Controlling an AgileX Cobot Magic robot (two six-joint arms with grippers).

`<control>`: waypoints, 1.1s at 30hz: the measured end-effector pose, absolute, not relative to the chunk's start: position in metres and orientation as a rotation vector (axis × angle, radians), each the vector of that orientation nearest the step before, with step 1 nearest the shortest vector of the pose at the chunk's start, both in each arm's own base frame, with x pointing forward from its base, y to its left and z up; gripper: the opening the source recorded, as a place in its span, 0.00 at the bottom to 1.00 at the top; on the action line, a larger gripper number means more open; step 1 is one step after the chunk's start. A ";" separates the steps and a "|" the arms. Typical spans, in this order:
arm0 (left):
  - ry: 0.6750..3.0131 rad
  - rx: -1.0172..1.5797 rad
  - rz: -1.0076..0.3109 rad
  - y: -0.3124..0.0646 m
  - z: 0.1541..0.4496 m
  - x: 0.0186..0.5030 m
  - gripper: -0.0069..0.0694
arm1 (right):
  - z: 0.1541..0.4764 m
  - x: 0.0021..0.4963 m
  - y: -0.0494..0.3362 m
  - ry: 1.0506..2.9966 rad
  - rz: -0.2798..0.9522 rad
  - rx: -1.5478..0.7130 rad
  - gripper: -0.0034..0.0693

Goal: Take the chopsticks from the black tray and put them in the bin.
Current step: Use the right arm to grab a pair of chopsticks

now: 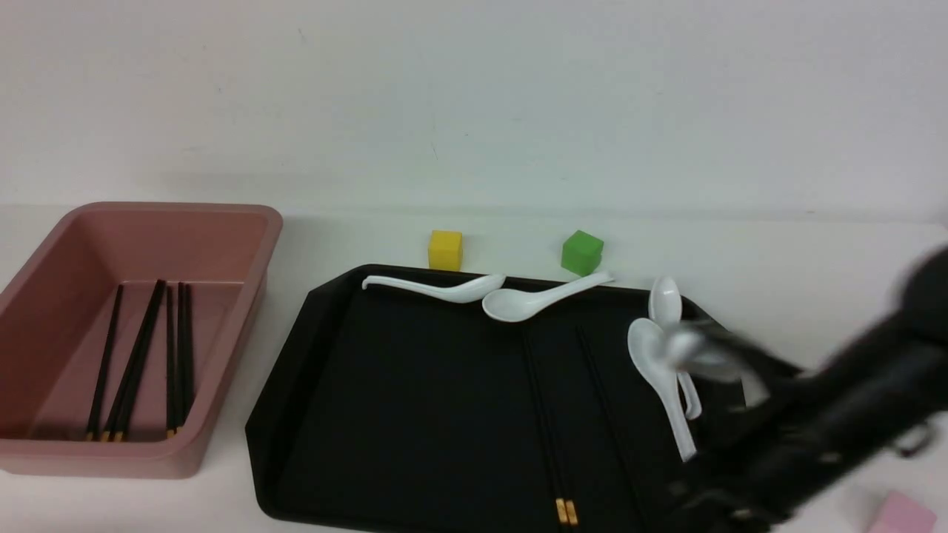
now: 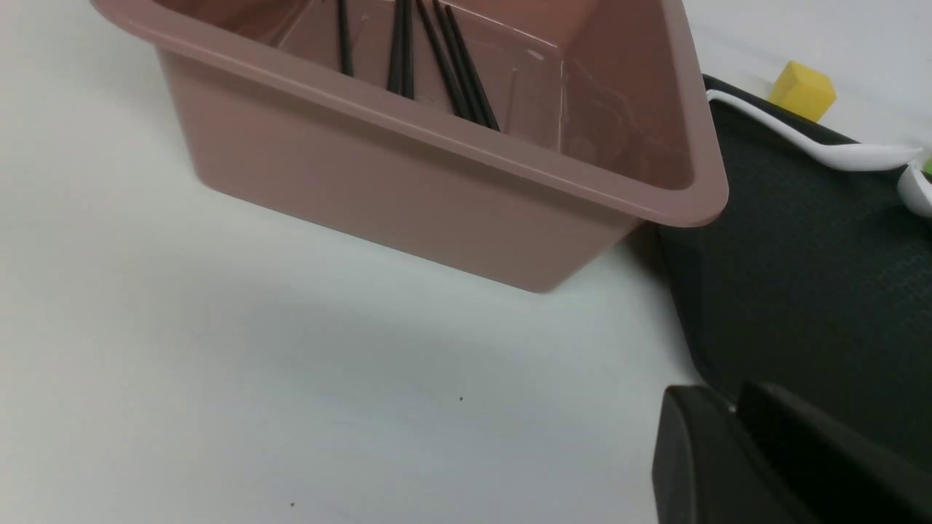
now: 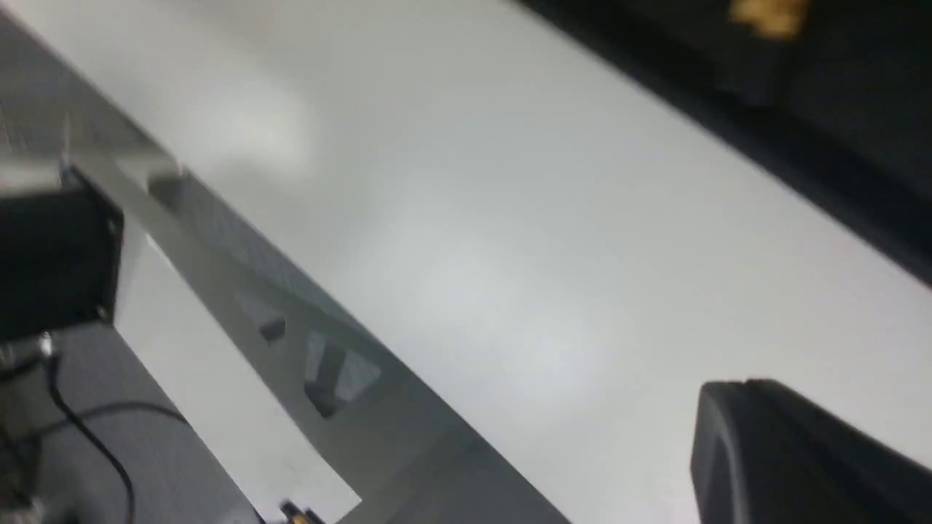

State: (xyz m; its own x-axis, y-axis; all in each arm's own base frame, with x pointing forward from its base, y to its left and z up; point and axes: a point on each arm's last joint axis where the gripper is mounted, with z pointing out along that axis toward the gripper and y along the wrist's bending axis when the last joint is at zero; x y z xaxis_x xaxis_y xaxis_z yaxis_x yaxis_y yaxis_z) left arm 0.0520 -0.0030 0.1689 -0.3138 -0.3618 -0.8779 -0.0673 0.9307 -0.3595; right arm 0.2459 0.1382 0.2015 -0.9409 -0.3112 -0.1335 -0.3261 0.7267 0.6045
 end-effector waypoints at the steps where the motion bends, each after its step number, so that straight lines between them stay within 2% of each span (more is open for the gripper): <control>1: 1.878 -0.315 -0.303 -0.003 0.169 0.052 0.21 | 0.198 0.250 0.155 2.925 0.965 -0.589 0.05; 5: 1.878 -0.315 -0.303 -0.003 0.169 0.052 0.21 | 0.196 0.262 0.197 2.974 0.694 -0.681 0.05; 8: 1.878 -0.315 -0.303 -0.003 0.169 0.052 0.21 | 0.206 0.270 0.219 2.962 0.467 -0.598 0.05; 13: 1.878 -0.315 -0.303 -0.003 0.169 0.052 0.21 | 0.217 0.281 0.234 2.889 0.279 -0.423 0.08; 19: 1.878 -0.315 -0.303 -0.003 0.169 0.052 0.21 | 0.204 0.292 0.245 2.888 0.188 -0.360 0.22; 26: 1.878 -0.315 -0.303 -0.003 0.169 0.052 0.22 | 0.168 0.302 0.251 2.950 0.100 -0.379 0.48; 28: 1.878 -0.315 -0.303 -0.003 0.169 0.052 0.22 | 0.158 0.304 0.251 2.958 0.062 -0.399 0.52; 33: 1.878 -0.315 -0.303 -0.003 0.169 0.052 0.22 | 0.150 0.306 0.253 2.965 0.045 -0.407 0.53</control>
State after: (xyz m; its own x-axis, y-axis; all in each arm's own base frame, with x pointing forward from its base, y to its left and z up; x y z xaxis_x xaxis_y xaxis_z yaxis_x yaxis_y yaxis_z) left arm 0.0520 -0.0030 0.1689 -0.3138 -0.3618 -0.8779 -0.0673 0.9307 -0.3595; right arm 0.3062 0.2526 0.1503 -0.9522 -0.2657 -0.1506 -0.2701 0.9628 0.0094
